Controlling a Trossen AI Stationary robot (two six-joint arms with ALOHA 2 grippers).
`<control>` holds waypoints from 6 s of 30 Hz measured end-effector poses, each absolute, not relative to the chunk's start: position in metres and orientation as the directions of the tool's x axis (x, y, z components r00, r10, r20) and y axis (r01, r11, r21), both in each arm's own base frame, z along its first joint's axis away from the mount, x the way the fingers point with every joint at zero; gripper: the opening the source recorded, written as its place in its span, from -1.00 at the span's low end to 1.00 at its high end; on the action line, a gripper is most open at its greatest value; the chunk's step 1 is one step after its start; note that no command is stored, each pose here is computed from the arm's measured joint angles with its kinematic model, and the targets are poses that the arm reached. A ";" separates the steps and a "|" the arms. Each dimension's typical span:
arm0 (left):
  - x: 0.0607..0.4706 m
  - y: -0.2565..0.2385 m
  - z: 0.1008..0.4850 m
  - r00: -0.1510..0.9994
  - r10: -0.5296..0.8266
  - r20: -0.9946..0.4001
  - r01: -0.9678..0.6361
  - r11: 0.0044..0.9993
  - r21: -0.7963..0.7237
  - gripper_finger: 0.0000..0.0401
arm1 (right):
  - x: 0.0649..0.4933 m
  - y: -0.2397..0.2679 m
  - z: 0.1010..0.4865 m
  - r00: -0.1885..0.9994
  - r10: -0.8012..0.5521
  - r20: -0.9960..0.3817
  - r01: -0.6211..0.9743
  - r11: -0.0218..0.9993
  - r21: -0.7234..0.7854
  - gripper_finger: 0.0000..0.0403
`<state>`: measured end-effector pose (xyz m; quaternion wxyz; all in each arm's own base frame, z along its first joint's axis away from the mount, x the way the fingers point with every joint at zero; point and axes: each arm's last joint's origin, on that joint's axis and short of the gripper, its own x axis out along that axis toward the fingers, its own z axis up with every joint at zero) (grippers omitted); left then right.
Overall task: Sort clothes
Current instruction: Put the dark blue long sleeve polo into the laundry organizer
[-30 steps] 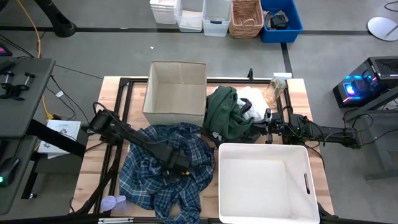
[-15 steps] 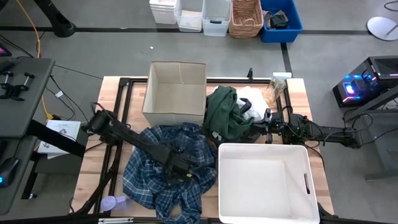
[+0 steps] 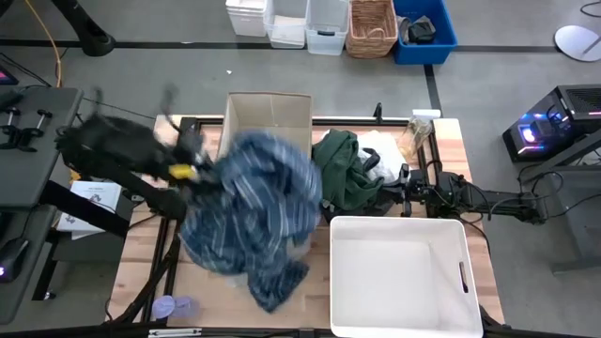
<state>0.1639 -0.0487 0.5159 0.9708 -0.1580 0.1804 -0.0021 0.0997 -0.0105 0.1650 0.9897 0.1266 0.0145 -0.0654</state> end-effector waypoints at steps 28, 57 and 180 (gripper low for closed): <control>0.162 -0.056 0.588 0.963 -0.233 0.137 0.270 0.866 -0.422 -0.77 | 0.100 -0.010 0.165 0.991 -0.126 -0.045 0.133 0.959 0.249 -1.00; 0.227 -0.045 0.482 0.674 0.255 -0.693 -0.231 0.964 0.130 -0.02 | 0.100 -0.010 0.165 0.991 -0.125 -0.046 0.133 0.959 0.249 -1.00; 0.283 -0.063 0.421 0.535 0.286 -0.795 -0.317 0.940 0.125 0.39 | 0.100 -0.010 0.165 0.991 -0.125 -0.046 0.133 0.959 0.249 -1.00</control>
